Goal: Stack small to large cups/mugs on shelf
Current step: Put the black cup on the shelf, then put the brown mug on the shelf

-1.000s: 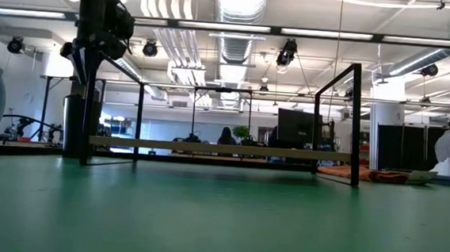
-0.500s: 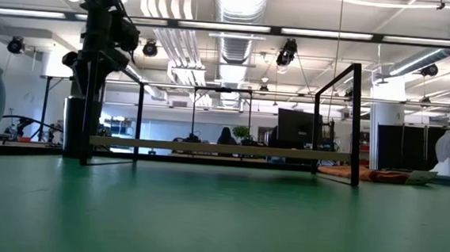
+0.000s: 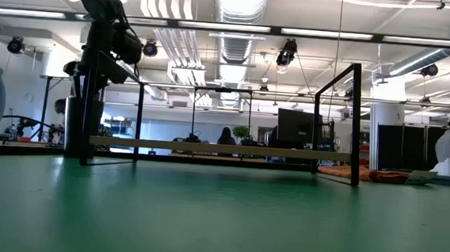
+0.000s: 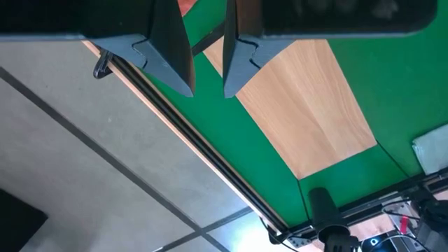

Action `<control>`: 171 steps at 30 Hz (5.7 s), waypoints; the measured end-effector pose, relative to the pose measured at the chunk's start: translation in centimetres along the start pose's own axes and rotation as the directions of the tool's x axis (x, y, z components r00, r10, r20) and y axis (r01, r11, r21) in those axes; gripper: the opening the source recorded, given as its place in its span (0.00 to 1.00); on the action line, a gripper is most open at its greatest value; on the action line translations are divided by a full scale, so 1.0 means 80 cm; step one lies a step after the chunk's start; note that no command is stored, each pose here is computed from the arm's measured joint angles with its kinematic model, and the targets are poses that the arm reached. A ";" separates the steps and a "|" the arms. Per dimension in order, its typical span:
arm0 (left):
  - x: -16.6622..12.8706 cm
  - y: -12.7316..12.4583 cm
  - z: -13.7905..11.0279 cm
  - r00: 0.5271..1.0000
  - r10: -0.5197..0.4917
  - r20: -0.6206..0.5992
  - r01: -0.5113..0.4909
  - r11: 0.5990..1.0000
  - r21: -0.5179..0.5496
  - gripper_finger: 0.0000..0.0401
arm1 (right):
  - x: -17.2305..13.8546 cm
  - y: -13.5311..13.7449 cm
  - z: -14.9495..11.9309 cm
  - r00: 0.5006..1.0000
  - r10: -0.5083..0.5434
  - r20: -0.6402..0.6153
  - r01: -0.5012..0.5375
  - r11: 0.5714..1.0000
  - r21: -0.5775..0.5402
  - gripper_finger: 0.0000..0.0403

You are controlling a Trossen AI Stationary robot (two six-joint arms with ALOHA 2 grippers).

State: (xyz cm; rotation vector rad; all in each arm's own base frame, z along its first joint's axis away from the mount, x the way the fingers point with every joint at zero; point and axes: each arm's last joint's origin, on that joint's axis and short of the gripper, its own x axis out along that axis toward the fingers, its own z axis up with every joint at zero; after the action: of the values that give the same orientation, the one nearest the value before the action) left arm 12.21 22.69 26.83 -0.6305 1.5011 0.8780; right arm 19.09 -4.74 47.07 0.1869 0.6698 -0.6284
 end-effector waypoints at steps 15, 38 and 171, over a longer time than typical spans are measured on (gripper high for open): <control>-0.147 0.018 -0.017 0.973 0.097 0.207 -0.081 0.993 -0.087 0.00 | -0.001 0.000 0.000 1.000 0.000 0.001 0.000 1.000 -0.014 0.17; -0.200 -0.230 -0.003 0.935 -0.228 0.270 0.146 0.945 0.293 0.00 | 0.017 0.006 -0.009 0.989 0.108 -0.103 -0.096 0.988 0.118 0.17; -0.208 -0.273 -0.177 0.637 -0.680 0.363 0.468 0.715 0.519 0.26 | 0.097 0.196 -0.250 0.806 0.121 -0.580 -0.220 0.970 -0.104 0.07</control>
State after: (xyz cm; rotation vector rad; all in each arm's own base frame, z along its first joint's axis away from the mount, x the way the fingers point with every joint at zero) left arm 23.86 -2.95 39.49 -0.4802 0.8135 0.1877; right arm 22.76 11.23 26.11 0.2814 1.2711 -0.3293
